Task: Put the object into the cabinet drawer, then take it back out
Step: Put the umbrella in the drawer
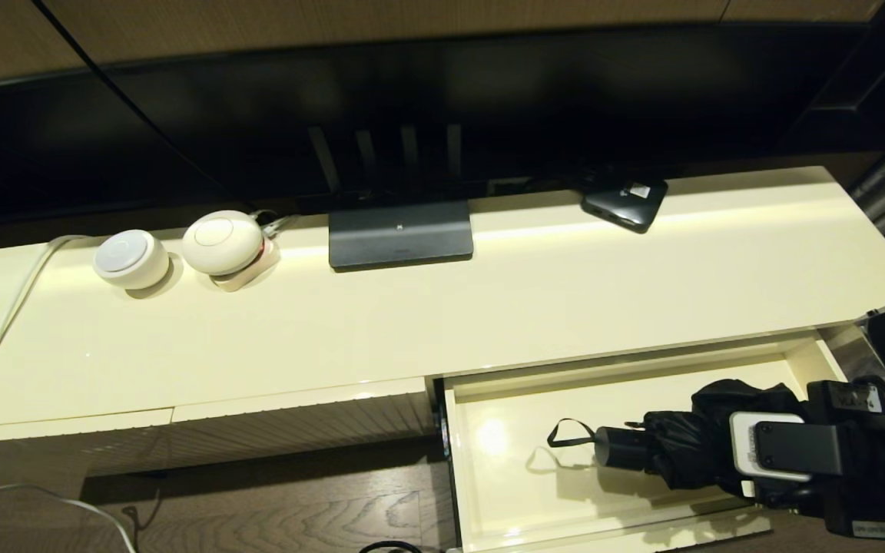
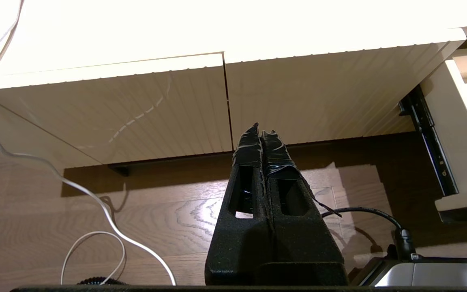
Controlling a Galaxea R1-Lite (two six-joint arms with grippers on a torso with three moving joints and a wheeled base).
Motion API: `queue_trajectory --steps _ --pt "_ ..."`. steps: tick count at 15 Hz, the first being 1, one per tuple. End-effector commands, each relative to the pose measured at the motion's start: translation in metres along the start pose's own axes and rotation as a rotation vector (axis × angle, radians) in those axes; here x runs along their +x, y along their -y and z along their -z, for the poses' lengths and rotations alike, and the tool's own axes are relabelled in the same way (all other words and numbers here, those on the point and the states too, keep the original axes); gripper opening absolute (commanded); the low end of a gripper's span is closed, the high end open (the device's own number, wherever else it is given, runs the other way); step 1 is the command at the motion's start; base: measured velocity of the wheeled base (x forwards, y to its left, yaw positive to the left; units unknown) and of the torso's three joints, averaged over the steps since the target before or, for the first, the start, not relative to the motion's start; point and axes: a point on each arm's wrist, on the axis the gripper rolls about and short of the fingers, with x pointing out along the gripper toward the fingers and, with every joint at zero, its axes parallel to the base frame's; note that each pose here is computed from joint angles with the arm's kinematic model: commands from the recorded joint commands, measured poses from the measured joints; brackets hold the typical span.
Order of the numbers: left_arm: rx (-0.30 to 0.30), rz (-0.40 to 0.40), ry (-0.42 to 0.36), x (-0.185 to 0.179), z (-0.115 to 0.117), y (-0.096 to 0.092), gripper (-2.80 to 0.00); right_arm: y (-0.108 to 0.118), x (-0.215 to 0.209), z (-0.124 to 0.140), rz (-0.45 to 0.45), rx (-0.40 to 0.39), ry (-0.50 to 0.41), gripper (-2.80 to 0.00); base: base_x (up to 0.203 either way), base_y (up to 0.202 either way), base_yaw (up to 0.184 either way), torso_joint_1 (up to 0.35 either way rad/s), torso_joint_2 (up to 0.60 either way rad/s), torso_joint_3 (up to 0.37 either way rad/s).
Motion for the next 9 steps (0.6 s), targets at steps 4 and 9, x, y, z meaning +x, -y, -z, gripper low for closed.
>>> queue_trajectory --steps 4,9 --pt "0.000 -0.001 -0.002 0.000 0.001 0.000 -2.80 0.021 0.054 -0.006 -0.060 0.034 -0.055 -2.80 0.000 0.000 0.000 0.000 0.00 0.000" --pt "0.000 -0.001 -0.004 0.000 0.001 0.000 -2.80 0.025 0.081 -0.012 -0.076 0.033 -0.071 -2.80 0.000 0.000 0.000 0.000 0.00 0.000"
